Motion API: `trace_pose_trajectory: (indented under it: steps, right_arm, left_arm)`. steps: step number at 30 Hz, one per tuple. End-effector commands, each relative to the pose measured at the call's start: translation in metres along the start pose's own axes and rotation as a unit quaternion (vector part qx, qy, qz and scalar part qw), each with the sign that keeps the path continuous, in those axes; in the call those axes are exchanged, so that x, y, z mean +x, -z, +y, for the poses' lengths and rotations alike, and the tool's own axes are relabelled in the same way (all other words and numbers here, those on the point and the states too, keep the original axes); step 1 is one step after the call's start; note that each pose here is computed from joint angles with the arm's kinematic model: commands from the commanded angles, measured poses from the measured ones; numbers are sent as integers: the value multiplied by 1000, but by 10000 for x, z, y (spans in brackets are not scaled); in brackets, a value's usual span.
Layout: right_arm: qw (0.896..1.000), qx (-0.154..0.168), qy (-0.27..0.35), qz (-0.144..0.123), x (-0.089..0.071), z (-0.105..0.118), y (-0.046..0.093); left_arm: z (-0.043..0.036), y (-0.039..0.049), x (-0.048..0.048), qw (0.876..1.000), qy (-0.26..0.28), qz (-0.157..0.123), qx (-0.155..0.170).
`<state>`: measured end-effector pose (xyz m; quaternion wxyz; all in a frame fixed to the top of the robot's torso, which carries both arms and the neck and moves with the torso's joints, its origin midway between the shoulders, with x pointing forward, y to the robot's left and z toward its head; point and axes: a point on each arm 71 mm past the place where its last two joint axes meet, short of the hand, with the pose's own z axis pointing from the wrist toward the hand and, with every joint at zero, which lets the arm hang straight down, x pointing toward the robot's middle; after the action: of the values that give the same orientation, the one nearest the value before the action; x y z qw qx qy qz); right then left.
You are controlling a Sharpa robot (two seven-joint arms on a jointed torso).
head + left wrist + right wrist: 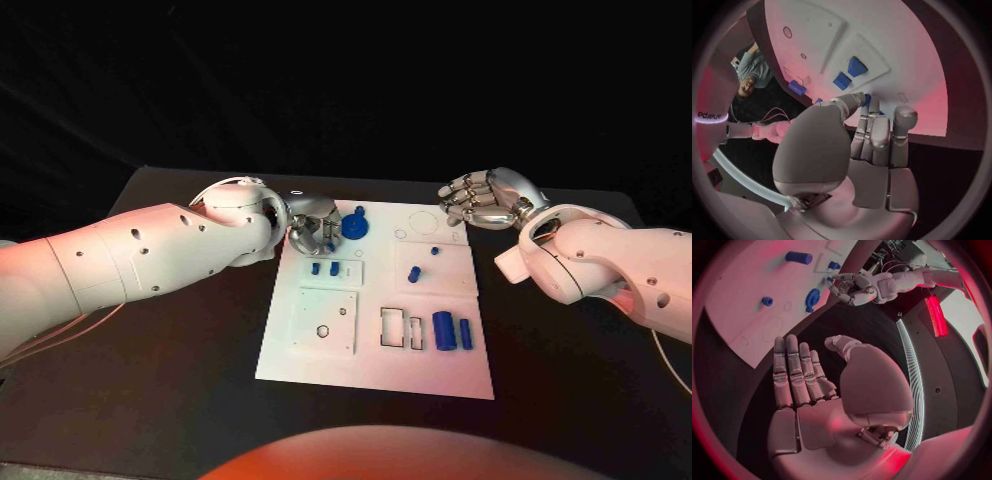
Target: Assemble the parts on the task board
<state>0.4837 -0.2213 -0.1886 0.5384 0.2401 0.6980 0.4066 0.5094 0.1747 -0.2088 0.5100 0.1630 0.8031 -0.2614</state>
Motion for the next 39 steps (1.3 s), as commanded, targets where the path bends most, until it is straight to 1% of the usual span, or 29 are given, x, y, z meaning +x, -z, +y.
trace_pose_trajectory:
  steps: [1, 11, 26, 39]
  right_arm:
    - [1000, -5, 4, 3, 8, 9, 0]
    - [1000, -5, 4, 3, 9, 9, -4]
    - [1000, -4, 4, 3, 4, 1, -6]
    - [1000, -3, 5, 2, -4, -5, -7]
  left_arm:
    - [-19, -9, 48, 1000, 3, 19, 5]
    - [-10, -12, 54, 1000, 3, 19, 3]
    - [-11, -5, 35, 1000, 6, 5, 6]
    - [9, 1, 35, 1000, 6, 5, 0]
